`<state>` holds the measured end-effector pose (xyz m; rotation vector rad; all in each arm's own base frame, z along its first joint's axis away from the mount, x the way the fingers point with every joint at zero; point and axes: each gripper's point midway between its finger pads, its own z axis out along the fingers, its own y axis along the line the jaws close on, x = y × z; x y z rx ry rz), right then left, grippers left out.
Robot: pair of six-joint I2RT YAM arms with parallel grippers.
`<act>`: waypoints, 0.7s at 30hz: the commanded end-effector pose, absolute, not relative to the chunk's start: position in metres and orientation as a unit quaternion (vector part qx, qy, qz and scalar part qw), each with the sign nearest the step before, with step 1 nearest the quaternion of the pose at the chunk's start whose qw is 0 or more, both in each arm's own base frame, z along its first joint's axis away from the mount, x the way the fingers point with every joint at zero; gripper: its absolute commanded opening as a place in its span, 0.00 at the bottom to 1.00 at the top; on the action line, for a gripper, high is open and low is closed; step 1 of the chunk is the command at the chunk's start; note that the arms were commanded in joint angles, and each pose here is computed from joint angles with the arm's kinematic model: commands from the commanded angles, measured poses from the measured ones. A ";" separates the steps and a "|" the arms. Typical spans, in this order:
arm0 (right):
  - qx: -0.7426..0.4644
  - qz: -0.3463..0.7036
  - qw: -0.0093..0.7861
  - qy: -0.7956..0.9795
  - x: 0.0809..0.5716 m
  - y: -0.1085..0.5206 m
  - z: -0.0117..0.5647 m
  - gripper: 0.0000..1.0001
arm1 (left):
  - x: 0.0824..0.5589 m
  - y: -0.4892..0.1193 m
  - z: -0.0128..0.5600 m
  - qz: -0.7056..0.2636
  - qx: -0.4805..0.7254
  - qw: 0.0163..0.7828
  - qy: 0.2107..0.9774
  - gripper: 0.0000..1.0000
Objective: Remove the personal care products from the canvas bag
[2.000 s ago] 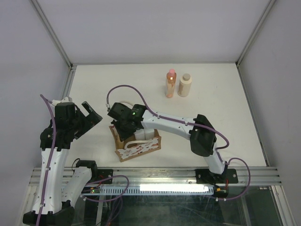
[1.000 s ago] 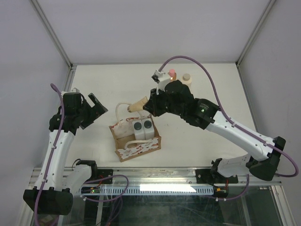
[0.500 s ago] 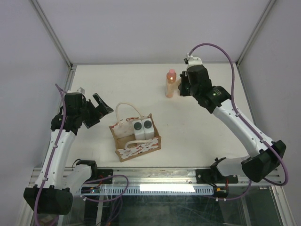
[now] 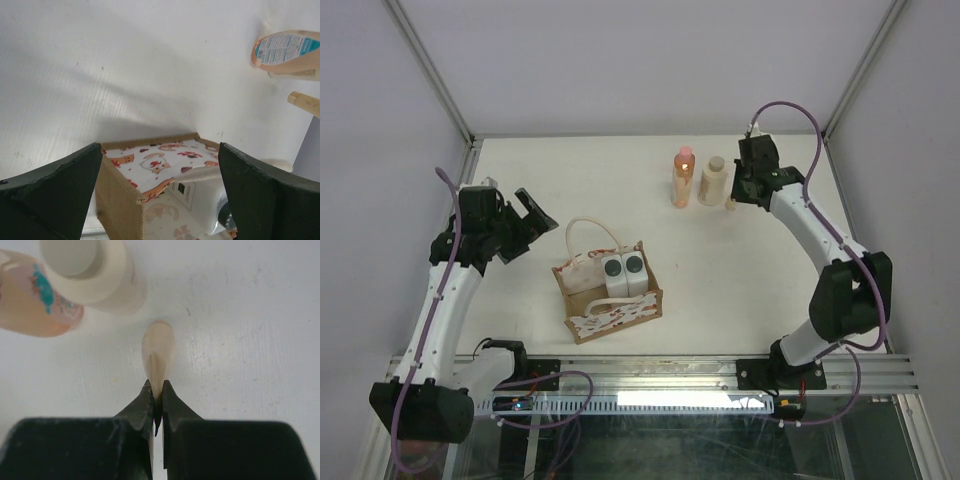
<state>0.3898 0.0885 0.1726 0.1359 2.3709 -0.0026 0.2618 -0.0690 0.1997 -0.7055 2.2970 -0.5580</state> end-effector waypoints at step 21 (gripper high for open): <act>0.062 -0.029 0.354 0.933 0.485 0.069 0.159 0.00 | 0.354 -0.062 0.217 -0.173 -0.202 0.377 0.887 0.99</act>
